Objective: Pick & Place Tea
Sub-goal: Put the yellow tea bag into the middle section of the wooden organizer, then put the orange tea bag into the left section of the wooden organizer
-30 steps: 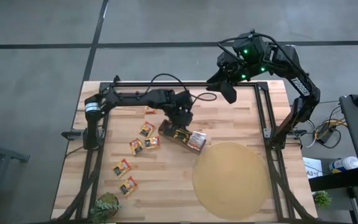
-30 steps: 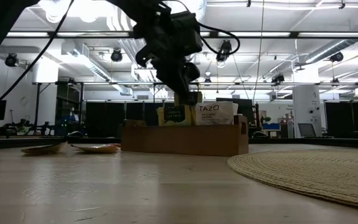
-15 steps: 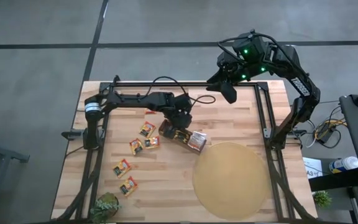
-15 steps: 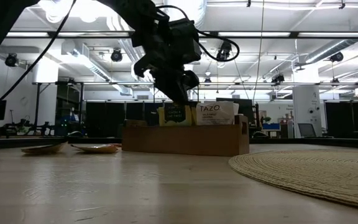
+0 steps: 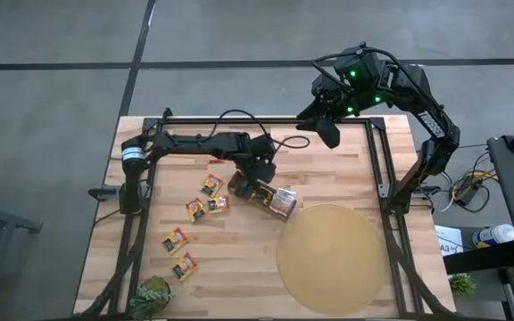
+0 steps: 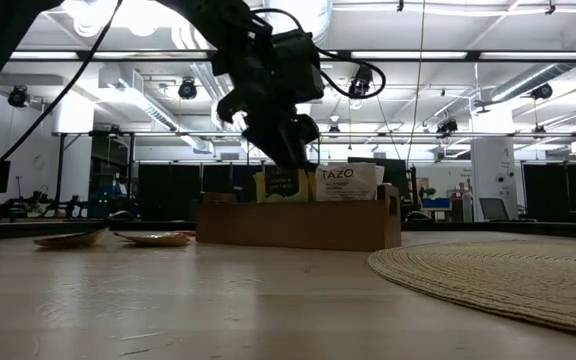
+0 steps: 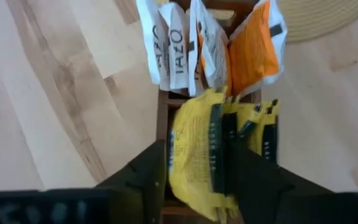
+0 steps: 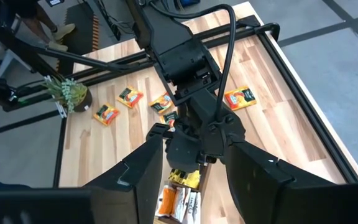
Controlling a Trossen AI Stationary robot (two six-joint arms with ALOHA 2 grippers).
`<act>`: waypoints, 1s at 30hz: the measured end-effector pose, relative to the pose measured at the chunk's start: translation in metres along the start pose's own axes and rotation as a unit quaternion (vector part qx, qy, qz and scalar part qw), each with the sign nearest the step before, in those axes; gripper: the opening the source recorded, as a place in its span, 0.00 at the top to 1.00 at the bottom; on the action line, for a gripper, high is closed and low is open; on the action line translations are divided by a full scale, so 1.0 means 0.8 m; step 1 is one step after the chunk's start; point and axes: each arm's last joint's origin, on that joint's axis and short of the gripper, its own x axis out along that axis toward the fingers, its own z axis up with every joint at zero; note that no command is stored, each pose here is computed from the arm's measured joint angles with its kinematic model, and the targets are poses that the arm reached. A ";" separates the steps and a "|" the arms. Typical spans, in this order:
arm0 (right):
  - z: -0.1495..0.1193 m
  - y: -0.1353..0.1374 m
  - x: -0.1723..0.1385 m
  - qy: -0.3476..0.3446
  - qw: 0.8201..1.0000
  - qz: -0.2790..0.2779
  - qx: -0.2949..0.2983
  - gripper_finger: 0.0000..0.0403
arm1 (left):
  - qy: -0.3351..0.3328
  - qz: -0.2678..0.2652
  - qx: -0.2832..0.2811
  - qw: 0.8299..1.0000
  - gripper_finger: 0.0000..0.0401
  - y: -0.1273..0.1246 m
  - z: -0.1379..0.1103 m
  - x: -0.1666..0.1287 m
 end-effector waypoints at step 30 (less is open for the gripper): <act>-0.007 -0.008 0.020 0.030 0.997 -0.009 -0.070 0.58 | 0.031 0.110 -0.138 0.984 0.54 -0.047 0.005 -0.150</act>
